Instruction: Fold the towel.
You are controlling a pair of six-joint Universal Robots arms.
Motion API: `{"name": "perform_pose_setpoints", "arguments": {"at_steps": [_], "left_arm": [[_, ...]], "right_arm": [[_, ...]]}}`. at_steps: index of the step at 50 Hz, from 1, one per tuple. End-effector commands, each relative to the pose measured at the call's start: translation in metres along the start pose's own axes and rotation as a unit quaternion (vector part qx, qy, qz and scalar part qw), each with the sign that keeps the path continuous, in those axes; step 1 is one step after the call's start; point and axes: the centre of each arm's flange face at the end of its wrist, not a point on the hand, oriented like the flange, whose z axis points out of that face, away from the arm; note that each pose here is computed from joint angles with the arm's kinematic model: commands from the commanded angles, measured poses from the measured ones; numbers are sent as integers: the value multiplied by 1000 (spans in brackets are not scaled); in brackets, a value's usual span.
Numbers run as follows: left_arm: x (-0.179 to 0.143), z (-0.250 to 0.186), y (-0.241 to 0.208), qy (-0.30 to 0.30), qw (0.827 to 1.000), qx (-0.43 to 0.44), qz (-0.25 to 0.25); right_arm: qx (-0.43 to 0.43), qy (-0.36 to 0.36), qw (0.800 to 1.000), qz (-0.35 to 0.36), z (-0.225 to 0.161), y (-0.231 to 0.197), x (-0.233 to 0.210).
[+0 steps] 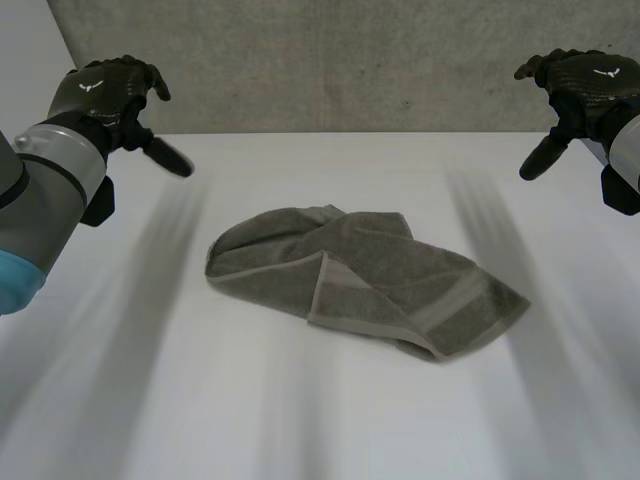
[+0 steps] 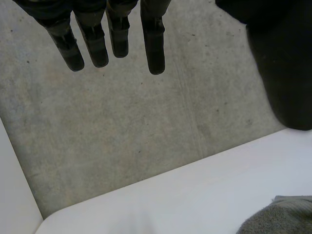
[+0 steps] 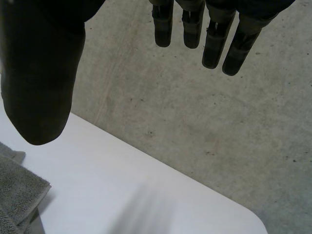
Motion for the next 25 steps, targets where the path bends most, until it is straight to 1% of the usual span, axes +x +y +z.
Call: {"name": "perform_pose_setpoints", "arguments": {"at_steps": [1,12,15,16,17,19,20,21,22,23,24,25], "left_arm": [[0,0,-2,-1,1000,2,0],[0,2,1,2,1000,-2,1],[2,2,6,8,1000,-8,2],[3,2,10,15,1000,-14,3],[3,2,10,15,1000,-14,3],[10,6,24,49,998,-34,7],[10,6,25,49,998,-34,7],[15,9,39,72,996,-54,6],[15,9,39,73,996,-54,6],[19,12,51,91,993,-71,5],[19,12,51,92,993,-71,5],[21,15,62,103,991,-84,5]], "right_arm": [[-1,0,1000,0,0,1,0],[-7,-3,1000,-3,3,5,-1],[-20,-21,1000,-7,1,8,-6],[-36,-40,998,-10,-2,11,-12],[-36,-41,998,-10,-2,11,-12],[-84,-91,992,-19,-7,24,-22],[-84,-91,992,-19,-7,24,-22],[-110,-125,986,-24,-10,33,-31],[-136,-165,976,-30,-17,43,-44],[-137,-165,976,-30,-17,43,-44],[-154,-201,967,-38,-24,50,-58],[-171,-232,956,-49,-31,59,-73]]}}
